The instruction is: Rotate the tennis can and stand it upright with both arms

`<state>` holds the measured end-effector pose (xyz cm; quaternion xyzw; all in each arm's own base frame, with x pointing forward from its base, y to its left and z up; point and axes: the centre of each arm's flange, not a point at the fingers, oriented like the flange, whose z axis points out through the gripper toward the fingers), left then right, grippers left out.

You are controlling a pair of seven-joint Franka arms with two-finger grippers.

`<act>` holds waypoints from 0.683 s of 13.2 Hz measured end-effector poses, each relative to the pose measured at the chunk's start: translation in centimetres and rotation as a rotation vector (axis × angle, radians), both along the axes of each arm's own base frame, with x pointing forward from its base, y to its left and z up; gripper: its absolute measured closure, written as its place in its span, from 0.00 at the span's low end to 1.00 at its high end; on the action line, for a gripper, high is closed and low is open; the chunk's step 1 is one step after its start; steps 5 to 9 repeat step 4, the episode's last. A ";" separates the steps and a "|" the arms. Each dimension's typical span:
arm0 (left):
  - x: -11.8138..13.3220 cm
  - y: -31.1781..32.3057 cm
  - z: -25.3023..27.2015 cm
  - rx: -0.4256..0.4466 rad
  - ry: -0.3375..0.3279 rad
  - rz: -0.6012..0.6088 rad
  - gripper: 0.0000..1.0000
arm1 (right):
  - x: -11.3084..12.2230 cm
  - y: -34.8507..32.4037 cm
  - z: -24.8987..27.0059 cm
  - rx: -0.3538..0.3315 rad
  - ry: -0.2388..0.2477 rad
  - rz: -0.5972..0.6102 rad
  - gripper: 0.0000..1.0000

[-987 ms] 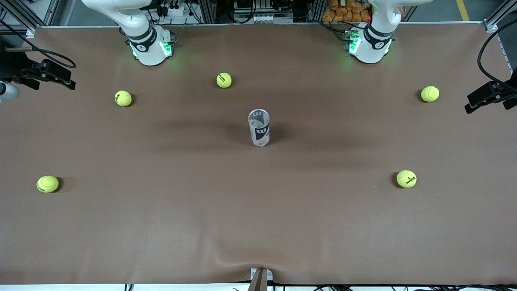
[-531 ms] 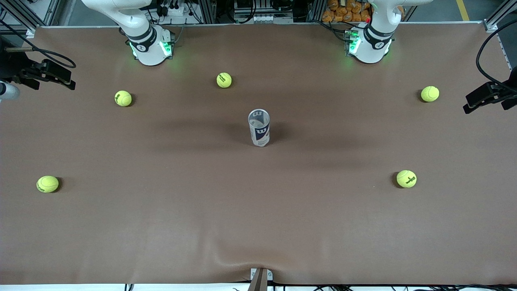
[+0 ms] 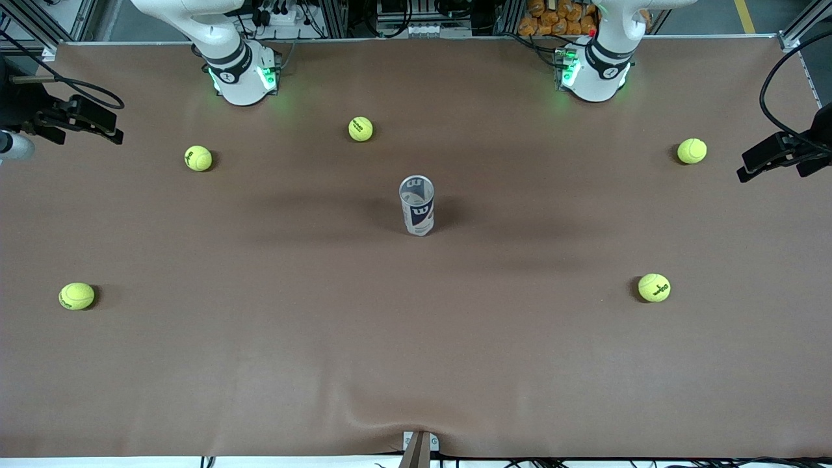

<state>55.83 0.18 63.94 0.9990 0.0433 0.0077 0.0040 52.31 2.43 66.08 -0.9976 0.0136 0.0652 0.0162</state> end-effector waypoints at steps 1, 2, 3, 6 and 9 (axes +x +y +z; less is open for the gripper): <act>0.0 -0.2 0.0 0.000 0.000 -0.004 0.00 | 0.0 0.0 0.0 0.000 0.000 0.000 0.00; 0.0 -0.3 -0.1 0.000 0.002 -0.008 0.00 | 0.0 0.0 0.0 0.000 0.000 0.000 0.00; 0.0 -0.3 -0.1 0.000 0.003 -0.011 0.00 | 0.0 0.0 0.0 0.000 0.000 0.000 0.00; 0.0 -0.3 -0.2 0.000 0.005 -0.012 0.00 | 0.0 0.0 0.0 0.000 0.000 0.000 0.00; 0.0 -0.3 -0.2 0.000 0.005 -0.012 0.00 | 0.0 0.0 0.0 0.000 0.000 0.000 0.00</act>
